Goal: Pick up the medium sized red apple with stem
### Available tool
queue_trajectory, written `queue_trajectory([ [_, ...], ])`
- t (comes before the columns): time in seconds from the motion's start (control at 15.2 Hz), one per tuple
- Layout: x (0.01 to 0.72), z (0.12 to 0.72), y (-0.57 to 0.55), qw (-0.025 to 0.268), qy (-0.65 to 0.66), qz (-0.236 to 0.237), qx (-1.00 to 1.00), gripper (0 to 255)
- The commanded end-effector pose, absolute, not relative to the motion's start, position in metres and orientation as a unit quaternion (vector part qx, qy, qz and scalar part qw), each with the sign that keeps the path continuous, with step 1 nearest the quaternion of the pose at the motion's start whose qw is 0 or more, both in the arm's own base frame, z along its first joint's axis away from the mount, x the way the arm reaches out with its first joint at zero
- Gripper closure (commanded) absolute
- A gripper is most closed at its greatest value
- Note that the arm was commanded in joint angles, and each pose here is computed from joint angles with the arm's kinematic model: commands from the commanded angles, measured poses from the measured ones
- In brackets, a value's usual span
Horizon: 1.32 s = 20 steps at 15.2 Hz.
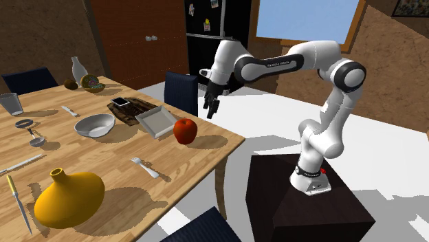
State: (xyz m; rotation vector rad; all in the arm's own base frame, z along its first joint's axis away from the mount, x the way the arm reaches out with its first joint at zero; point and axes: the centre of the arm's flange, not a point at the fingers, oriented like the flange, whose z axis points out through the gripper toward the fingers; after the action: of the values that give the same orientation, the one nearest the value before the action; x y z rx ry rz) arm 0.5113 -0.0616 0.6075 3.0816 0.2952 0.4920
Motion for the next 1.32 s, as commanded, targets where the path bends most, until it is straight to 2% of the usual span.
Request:
queue_trajectory([
  [0.0,0.533,0.609,-0.066,-0.002,0.109,0.171,0.979,0],
  [0.4,0.600,0.620,-0.070,-0.020,0.150,0.211,0.966,0],
  [1.06,0.602,0.580,-0.070,-0.021,0.152,0.212,0.965,0],
  [1.12,0.603,0.580,-0.070,-0.021,0.152,0.212,0.965,255],
  [1.25,0.603,0.580,-0.070,-0.021,0.152,0.212,0.965,255],
])
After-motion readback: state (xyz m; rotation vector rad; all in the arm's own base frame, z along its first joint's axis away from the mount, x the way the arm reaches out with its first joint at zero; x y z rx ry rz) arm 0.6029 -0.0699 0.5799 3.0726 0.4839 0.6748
